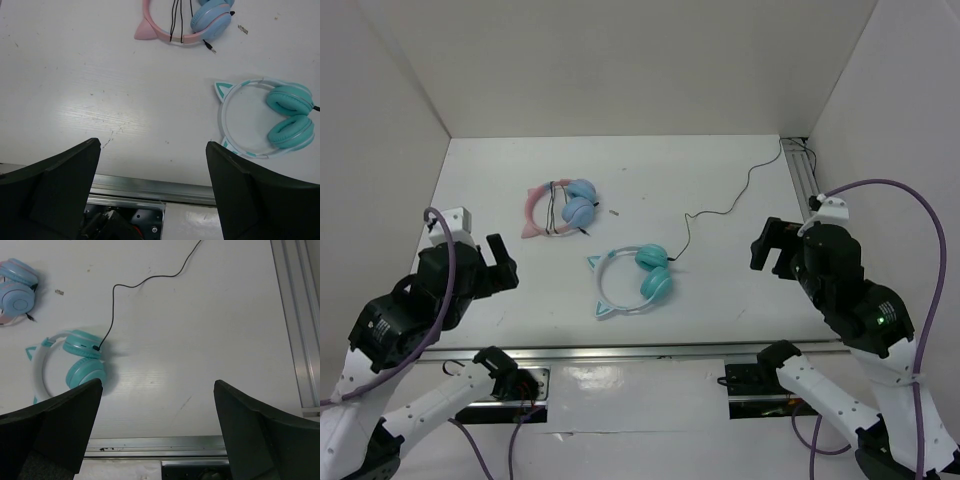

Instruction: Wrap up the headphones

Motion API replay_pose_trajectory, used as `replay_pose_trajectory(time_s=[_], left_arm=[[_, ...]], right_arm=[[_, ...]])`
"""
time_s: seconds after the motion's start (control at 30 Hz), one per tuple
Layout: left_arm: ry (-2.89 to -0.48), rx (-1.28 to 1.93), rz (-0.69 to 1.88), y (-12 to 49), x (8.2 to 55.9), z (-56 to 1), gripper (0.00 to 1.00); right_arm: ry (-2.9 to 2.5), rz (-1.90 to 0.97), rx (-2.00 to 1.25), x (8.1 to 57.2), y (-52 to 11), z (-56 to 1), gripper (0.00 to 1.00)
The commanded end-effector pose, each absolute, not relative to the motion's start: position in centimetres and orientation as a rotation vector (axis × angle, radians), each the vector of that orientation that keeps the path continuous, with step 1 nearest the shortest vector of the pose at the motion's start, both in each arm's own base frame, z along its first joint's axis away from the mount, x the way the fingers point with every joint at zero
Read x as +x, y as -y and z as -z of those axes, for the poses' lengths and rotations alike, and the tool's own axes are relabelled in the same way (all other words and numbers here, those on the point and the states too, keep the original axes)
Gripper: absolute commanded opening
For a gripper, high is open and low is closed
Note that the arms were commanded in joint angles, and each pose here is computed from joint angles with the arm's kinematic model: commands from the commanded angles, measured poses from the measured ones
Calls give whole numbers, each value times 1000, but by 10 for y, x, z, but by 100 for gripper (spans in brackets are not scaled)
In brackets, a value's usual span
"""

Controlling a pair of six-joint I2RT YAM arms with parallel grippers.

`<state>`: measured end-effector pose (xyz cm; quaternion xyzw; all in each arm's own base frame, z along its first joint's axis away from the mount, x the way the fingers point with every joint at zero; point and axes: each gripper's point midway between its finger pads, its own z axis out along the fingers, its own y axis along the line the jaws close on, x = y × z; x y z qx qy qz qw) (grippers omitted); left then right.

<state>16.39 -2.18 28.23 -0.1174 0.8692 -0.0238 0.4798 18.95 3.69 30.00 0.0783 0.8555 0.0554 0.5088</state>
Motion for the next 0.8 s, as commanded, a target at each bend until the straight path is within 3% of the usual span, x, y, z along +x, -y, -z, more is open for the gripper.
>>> replay_pose_trajectory(time_s=[0.0,0.23,0.4,0.53,0.77], left_arm=[[-2066,-295,84,25,172,-291,100],[-2184,-161,304,83,186,-251,100],[-2319,-174,491,135,202,-202,100],[-2432,-197,432,157,228,-137,100],[-2514,-220,385,184,262,-80,100]], right_arm=[[-1979,-176,191,195,-40,-316,100],[-1907,-232,210,200,-45,-325,100],[-1955,-399,90,202,-81,-310,100],[-1952,-486,52,213,-102,-300,100],[-1957,-584,-17,217,-124,-283,100]])
